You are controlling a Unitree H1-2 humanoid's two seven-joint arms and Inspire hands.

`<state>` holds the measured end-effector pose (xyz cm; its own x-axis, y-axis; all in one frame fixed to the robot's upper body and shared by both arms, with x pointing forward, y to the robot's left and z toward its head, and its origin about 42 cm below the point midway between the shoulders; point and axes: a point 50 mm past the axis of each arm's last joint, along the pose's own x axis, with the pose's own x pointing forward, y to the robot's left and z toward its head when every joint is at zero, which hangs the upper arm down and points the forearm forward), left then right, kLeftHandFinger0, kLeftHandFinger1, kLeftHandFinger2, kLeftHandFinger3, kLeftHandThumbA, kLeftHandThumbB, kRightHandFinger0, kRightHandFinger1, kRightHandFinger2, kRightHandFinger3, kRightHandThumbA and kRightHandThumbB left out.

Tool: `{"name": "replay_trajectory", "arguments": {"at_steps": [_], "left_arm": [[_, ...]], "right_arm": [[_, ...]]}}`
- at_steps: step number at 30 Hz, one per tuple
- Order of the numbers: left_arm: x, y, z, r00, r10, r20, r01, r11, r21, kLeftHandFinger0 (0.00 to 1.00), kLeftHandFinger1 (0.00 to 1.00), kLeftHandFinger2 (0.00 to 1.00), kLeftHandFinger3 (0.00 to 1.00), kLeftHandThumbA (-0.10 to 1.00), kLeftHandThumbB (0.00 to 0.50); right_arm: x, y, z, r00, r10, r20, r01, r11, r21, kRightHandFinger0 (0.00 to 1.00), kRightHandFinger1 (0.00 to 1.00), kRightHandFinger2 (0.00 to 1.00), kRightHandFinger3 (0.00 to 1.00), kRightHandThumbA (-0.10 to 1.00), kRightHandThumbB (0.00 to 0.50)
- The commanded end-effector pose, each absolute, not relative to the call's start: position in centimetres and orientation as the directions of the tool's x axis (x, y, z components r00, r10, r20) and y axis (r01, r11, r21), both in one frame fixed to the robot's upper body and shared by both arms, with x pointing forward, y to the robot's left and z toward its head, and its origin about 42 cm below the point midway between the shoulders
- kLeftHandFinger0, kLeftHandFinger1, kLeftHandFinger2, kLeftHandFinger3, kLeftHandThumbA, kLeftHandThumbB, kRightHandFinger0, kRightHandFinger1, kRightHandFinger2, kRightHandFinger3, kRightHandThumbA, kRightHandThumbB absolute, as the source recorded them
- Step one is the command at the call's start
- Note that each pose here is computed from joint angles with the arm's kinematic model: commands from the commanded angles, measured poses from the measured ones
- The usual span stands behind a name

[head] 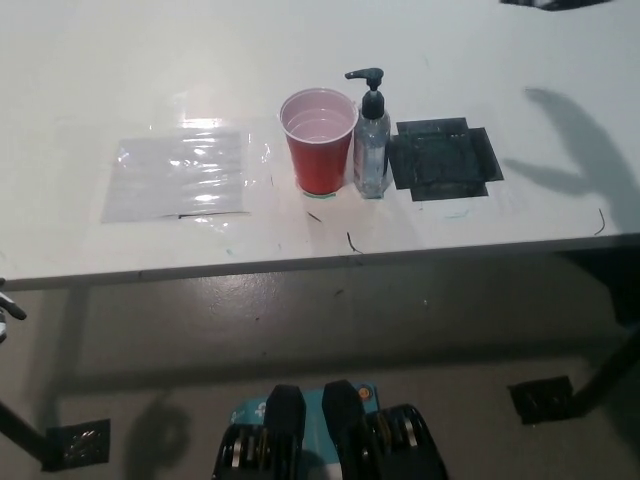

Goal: The robot uses its right hand to press the hand soap kept in the middle of the table to get liquid hand soap out

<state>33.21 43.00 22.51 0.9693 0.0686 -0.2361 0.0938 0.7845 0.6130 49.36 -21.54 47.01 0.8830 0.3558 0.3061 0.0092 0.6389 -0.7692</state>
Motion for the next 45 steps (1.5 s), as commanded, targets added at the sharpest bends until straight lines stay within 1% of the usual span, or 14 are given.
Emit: {"name": "replay_trajectory", "arguments": {"at_steps": [1, 3, 10, 13, 14, 18, 28, 32, 34, 38, 40, 41, 42, 45], "left_arm": [[32.7, 43.8, 24.0, 0.972, 0.091, -0.217, 0.072, 0.762, 0.643, 1.0, 1.0, 1.0, 0.96, -0.05, 0.0], [32.7, 43.9, 24.1, 0.971, 0.09, -0.224, 0.08, 0.755, 0.651, 1.0, 1.0, 1.0, 0.93, -0.05, 0.0], [33.0, 43.7, 24.4, 0.972, 0.078, -0.22, 0.087, 0.752, 0.654, 1.0, 1.0, 1.0, 0.95, -0.03, 0.0], [33.3, 43.6, 24.6, 0.973, 0.074, -0.218, 0.088, 0.752, 0.653, 1.0, 1.0, 1.0, 0.97, -0.03, 0.0], [33.3, 43.6, 24.5, 0.973, 0.077, -0.22, 0.088, 0.753, 0.652, 1.0, 1.0, 1.0, 0.97, -0.03, 0.0], [33.7, 43.6, 24.8, 0.973, 0.073, -0.221, 0.094, 0.747, 0.658, 1.0, 1.0, 1.0, 0.94, -0.02, 0.0], [34.3, 43.2, 25.1, 0.975, 0.061, -0.215, 0.097, 0.751, 0.653, 1.0, 1.0, 1.0, 0.94, -0.03, 0.0], [34.5, 43.0, 25.3, 0.975, 0.052, -0.218, 0.108, 0.743, 0.66, 1.0, 1.0, 1.0, 0.92, -0.01, 0.0], [34.5, 43.0, 25.4, 0.975, 0.054, -0.217, 0.107, 0.74, 0.664, 1.0, 1.0, 1.0, 0.92, -0.01, 0.0], [34.5, 43.2, 25.5, 0.974, 0.057, -0.217, 0.107, 0.732, 0.672, 1.0, 1.0, 1.0, 0.92, -0.01, 0.0], [34.7, 43.0, 25.7, 0.975, 0.056, -0.213, 0.106, 0.73, 0.675, 1.0, 1.0, 1.0, 0.92, 0.0, 0.0], [34.7, 43.0, 25.7, 0.976, 0.056, -0.213, 0.106, 0.729, 0.676, 1.0, 1.0, 1.0, 0.92, 0.01, 0.0], [34.6, 42.9, 25.7, 0.977, 0.053, -0.205, 0.1, 0.741, 0.664, 1.0, 1.0, 1.0, 0.9, 0.02, 0.0], [34.4, 42.9, 25.6, 0.977, 0.054, -0.209, 0.1, 0.743, 0.662, 1.0, 1.0, 1.0, 0.89, 0.02, 0.0]], "right_arm": [[49.1, -19.7, 50.0, 0.819, 0.426, 0.385, 0.09, 0.567, -0.819, 1.0, 1.0, 1.0, 1.0, 1.0, 0.296], [49.5, -18.3, 49.4, 0.822, 0.435, 0.367, 0.072, 0.56, -0.826, 1.0, 1.0, 1.0, 1.0, 1.0, 0.313], [50.5, -15.8, 47.2, 0.827, 0.475, 0.3, -0.002, 0.537, -0.844, 1.0, 1.0, 1.0, 1.0, 1.0, 0.346], [50.9, -14.6, 46.3, 0.811, 0.511, 0.285, -0.028, 0.52, -0.854, 1.0, 1.0, 1.0, 1.0, 1.0, 0.307], [51.0, -14.2, 46.0, 0.81, 0.516, 0.279, -0.036, 0.518, -0.854, 1.0, 1.0, 1.0, 1.0, 1.0, 0.313], [51.5, -12.2, 44.5, 0.79, 0.546, 0.278, -0.044, 0.504, -0.863, 1.0, 1.0, 1.0, 1.0, 1.0, 0.279], [52.4, -9.1, 41.9, 0.787, 0.573, 0.23, -0.091, 0.475, -0.875, 1.0, 1.0, 1.0, 1.0, 1.0, 0.255], [52.6, -8.0, 40.3, 0.782, 0.597, 0.178, -0.132, 0.438, -0.889, 1.0, 1.0, 1.0, 1.0, 1.0, 0.216], [53.0, -7.9, 39.8, 0.783, 0.598, 0.171, -0.132, 0.429, -0.894, 1.0, 1.0, 1.0, 1.0, 1.0, 0.234], [53.7, -7.9, 39.0, 0.791, 0.591, 0.161, -0.138, 0.428, -0.893, 1.0, 1.0, 1.0, 1.0, 1.0, 0.231], [54.1, -8.2, 38.6, 0.792, 0.591, 0.156, -0.136, 0.419, -0.898, 1.0, 1.0, 1.0, 1.0, 1.0, 0.261], [54.2, -8.2, 38.5, 0.792, 0.591, 0.153, -0.136, 0.415, -0.9, 1.0, 1.0, 1.0, 1.0, 1.0, 0.261], [54.4, -8.3, 37.9, 0.791, 0.595, 0.141, -0.147, 0.409, -0.901, 1.0, 1.0, 1.0, 1.0, 1.0, 0.236], [54.6, -8.3, 36.7, 0.791, 0.601, 0.117, -0.153, 0.38, -0.912, 1.0, 1.0, 1.0, 1.0, 1.0, 0.244]]}}
